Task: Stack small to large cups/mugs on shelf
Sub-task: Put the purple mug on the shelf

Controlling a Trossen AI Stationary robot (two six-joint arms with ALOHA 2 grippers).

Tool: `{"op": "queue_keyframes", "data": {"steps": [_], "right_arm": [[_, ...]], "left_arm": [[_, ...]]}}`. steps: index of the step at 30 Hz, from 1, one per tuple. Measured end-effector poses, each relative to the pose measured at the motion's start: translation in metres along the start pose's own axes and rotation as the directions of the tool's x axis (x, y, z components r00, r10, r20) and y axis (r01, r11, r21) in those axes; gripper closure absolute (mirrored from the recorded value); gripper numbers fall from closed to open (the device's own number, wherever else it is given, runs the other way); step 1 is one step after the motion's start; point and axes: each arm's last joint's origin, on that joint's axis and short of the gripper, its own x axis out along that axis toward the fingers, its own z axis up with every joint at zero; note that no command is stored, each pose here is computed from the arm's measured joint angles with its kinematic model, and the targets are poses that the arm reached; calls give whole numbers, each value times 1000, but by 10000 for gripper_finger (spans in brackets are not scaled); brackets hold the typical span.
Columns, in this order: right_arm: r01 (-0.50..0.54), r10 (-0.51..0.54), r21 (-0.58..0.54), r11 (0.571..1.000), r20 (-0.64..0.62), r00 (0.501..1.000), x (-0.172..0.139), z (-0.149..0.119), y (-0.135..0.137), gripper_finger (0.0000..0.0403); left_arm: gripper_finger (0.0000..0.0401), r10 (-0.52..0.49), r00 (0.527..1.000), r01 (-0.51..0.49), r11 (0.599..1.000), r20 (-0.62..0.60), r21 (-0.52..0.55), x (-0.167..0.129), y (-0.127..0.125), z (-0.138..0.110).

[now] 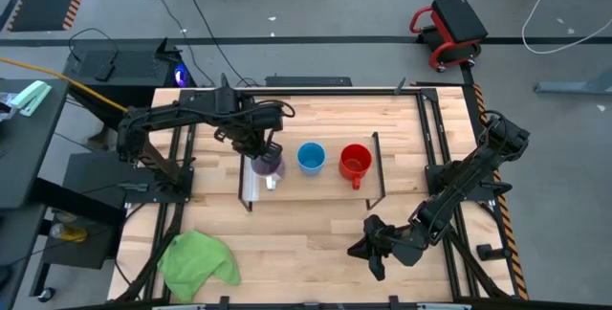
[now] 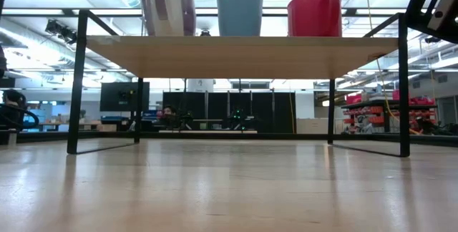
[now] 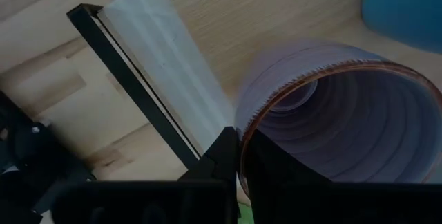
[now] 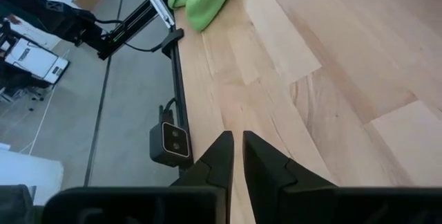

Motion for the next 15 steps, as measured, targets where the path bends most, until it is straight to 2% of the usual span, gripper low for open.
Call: {"op": "queue_keyframes", "data": {"steps": [15], "right_arm": [[1, -1, -3, 1000, 0, 1000, 0, 0, 0, 364]], "left_arm": [[380, 2, 1000, -2, 1000, 8, 16, -3, 2, -1]]}}
